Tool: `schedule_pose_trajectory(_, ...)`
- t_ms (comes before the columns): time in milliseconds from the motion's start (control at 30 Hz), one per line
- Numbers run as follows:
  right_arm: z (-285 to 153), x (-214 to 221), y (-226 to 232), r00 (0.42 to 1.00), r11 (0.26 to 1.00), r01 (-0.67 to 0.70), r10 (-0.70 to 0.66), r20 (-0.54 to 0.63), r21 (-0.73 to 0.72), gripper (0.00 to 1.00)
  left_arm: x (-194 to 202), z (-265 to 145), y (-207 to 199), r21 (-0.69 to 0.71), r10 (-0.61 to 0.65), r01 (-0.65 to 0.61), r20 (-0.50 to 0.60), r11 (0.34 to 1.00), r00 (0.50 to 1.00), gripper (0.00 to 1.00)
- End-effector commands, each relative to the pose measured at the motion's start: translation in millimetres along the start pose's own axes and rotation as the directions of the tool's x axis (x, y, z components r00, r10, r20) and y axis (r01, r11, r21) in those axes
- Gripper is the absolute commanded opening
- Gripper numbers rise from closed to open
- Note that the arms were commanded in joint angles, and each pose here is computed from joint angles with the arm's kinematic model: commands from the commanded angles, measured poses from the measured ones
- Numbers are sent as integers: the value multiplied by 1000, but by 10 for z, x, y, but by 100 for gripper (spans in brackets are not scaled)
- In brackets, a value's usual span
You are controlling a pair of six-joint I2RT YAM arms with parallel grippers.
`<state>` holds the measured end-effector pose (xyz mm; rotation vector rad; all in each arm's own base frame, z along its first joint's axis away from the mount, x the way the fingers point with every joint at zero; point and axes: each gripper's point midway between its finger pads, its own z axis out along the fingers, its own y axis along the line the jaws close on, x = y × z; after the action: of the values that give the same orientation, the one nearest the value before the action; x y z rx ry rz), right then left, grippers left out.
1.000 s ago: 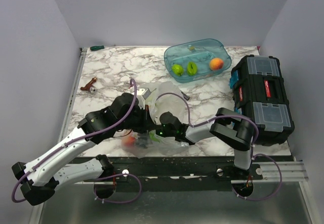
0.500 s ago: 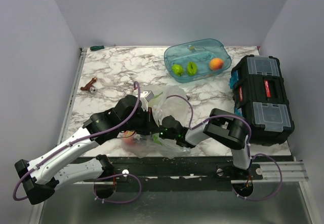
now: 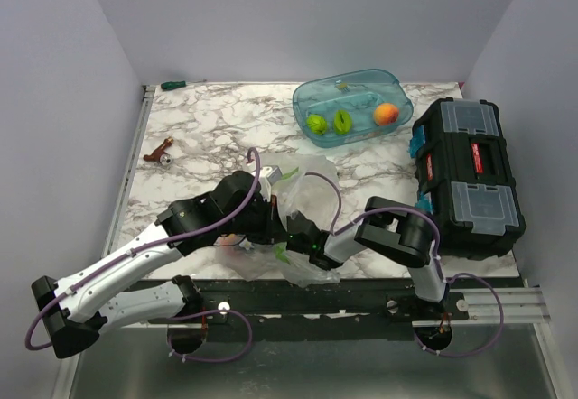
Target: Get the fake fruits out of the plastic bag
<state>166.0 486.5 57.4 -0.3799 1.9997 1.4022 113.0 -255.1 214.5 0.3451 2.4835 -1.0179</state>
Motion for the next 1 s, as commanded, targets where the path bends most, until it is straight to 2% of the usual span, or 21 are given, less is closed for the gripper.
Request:
schedule_pose_trajectory(0, 41, -57, -111, 997, 997, -27, 21, 79, 75, 91, -112, -74, -147, 50, 15, -18, 49, 999, 999, 0)
schedule_pose_trajectory(67, 19, -72, -55, 997, 999, -8, 4, 77, 51, 85, -80, -102, -74, 27, 22, -23, 53, 999, 998, 0)
schedule_pose_trajectory(133, 1, -79, -9, 998, 999, 19, -21, 65, 35, 72, -42, -138, 45, -18, 32, -31, 59, 999, 998, 0)
schedule_pose_trajectory(233, -55, -72, 34, 998, 999, 48, -49, 46, 23, 59, 13, -241, 265, -109, 61, -53, 67, 993, 996, 0)
schedule_pose_trajectory(467, -296, -114, 108, 993, 992, 118, -118, -6, 43, 30, 123, -589, 837, -353, 111, -70, 97, 933, 989, 0)
schedule_pose_trajectory(733, -584, -236, 206, 973, 971, 223, -217, -79, 85, 13, 320, -784, 1189, -472, 98, -47, 84, 881, 992, 0)
schedule_pose_trajectory(833, -714, -291, 256, 968, 966, 243, -237, -83, 87, 10, 372, -758, 1246, -483, 95, -50, 70, 874, 993, 0)
schedule_pose_trajectory(967, -889, -457, 205, 961, 947, 278, -272, -58, 164, 4, 409, -732, 1249, -468, 99, -59, 62, 882, 993, 0)
